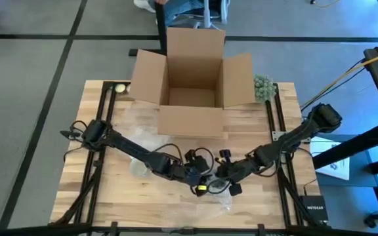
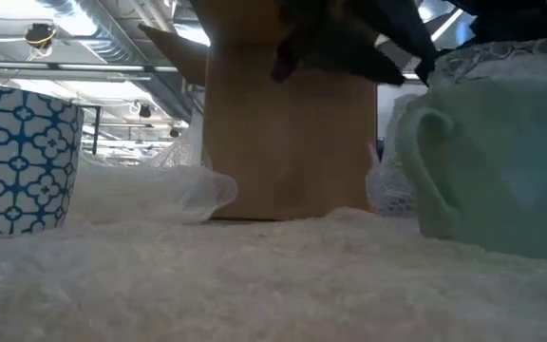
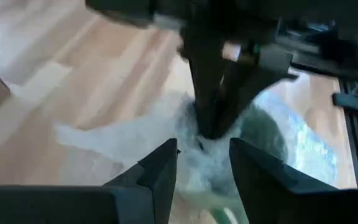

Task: Wrap mug
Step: Wrap the green mug with the bubble wrap

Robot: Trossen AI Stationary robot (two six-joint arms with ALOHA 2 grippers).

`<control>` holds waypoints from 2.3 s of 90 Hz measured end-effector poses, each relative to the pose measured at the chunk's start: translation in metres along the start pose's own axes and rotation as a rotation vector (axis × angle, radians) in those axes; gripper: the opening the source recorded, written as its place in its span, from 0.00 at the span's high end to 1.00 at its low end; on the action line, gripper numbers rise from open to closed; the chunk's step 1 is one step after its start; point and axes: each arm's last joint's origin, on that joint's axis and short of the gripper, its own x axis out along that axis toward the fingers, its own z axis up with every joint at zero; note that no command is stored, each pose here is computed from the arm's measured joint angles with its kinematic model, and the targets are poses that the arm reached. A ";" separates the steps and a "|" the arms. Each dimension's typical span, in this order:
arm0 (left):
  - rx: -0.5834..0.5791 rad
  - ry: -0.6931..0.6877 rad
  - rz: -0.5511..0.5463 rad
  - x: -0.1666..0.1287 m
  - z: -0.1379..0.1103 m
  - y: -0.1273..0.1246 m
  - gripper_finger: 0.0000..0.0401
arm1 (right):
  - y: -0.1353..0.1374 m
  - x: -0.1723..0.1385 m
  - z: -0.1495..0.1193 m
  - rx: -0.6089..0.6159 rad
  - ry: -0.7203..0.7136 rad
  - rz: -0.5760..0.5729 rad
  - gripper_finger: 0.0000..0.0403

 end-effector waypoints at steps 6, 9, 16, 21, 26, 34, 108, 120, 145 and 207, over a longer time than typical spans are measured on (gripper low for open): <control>-0.029 -0.003 0.017 0.006 -0.002 0.002 0.67 | -0.001 0.000 0.000 -0.012 -0.001 -0.007 1.00; -0.036 -0.003 0.021 0.009 -0.003 0.004 0.67 | -0.001 0.000 0.000 -0.017 0.002 -0.010 1.00; -0.031 0.021 0.030 0.019 -0.011 0.005 0.67 | -0.001 0.000 -0.001 -0.020 0.010 -0.016 1.00; -0.037 0.033 0.022 0.027 -0.017 0.006 0.67 | -0.001 0.000 -0.001 -0.010 0.017 -0.022 1.00; -0.052 0.034 -0.002 0.033 -0.020 0.005 0.67 | -0.001 -0.001 -0.002 -0.002 0.022 -0.025 1.00; -0.048 0.030 -0.011 0.039 -0.023 0.005 0.67 | -0.001 -0.001 -0.002 0.000 0.031 -0.028 1.00; -0.035 0.049 -0.031 0.035 -0.016 0.009 0.67 | 0.006 0.023 0.008 0.060 0.178 -0.045 1.00; -0.026 0.098 -0.088 0.009 -0.002 0.008 0.67 | 0.006 0.022 0.010 0.040 0.193 -0.043 1.00; -0.056 0.411 0.003 -0.039 -0.030 -0.001 0.67 | 0.006 0.020 0.015 0.041 0.167 -0.054 1.00; 0.049 0.839 0.071 -0.025 -0.125 -0.022 0.71 | 0.005 0.020 0.016 0.038 0.152 -0.090 1.00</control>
